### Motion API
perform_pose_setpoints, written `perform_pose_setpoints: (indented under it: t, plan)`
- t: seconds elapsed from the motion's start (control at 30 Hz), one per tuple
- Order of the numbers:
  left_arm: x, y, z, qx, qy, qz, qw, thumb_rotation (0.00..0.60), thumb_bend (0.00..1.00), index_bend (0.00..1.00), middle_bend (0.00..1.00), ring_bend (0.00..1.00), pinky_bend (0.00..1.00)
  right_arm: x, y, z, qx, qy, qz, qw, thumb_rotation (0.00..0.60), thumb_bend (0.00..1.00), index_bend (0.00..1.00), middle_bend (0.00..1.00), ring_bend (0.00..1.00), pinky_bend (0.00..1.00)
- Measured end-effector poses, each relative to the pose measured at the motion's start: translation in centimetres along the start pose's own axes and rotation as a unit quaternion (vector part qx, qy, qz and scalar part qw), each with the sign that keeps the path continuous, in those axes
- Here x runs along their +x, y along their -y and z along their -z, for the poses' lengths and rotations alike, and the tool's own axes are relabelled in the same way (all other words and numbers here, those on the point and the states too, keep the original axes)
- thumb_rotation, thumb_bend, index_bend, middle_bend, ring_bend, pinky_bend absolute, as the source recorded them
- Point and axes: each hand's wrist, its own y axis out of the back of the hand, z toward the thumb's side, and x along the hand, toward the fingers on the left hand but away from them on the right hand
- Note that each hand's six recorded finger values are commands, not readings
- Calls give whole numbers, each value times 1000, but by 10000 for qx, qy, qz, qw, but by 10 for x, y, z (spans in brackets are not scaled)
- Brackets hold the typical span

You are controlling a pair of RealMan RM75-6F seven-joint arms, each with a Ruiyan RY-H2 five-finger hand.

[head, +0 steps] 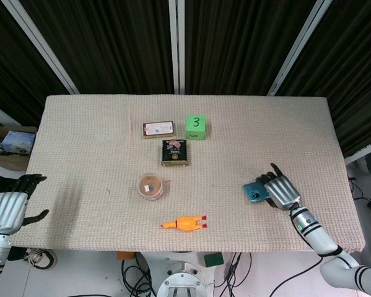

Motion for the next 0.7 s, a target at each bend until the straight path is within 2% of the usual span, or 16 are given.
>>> perform_pose_setpoints:
  t: [0.13, 0.3, 0.37, 0.43, 0.5, 0.57, 0.7]
  plan:
    - [1, 0, -1, 9, 19, 15, 10000, 600, 121, 216, 191, 152, 335, 1, -9, 5, -43, -4, 78, 10000, 600, 511, 741, 604, 289, 0]
    - [2, 2, -1, 3, 17, 43, 10000, 600, 121, 216, 191, 152, 336, 1, -23, 8, -166, -72, -61, 9998, 600, 538, 739, 599, 271, 0]
    - [2, 3, -1, 3, 13, 62, 10000, 600, 121, 217, 191, 152, 337, -1, -27, 11, -157, -91, -187, 9997, 600, 545, 706, 571, 248, 0]
    - [3, 3, -2, 2, 20, 78, 10000, 600, 121, 217, 191, 152, 337, -3, -27, 11, -139, -113, -338, 9993, 600, 550, 615, 510, 187, 0]
    - [3, 3, -2, -1, 25, 78, 10000, 600, 121, 217, 190, 152, 340, -7, -27, 11, -60, -151, -544, 9984, 600, 568, 472, 401, 90, 0]
    - [4, 3, -2, 3, 20, 76, 10000, 600, 120, 217, 191, 152, 341, -13, -30, 9, 81, -226, -700, 9973, 600, 542, 337, 279, 20, 0]
    - [4, 3, 0, 12, -13, 91, 10000, 600, 121, 216, 191, 152, 342, -23, -40, 6, 267, -322, -618, 9972, 587, 435, 44, 69, 0, 0]
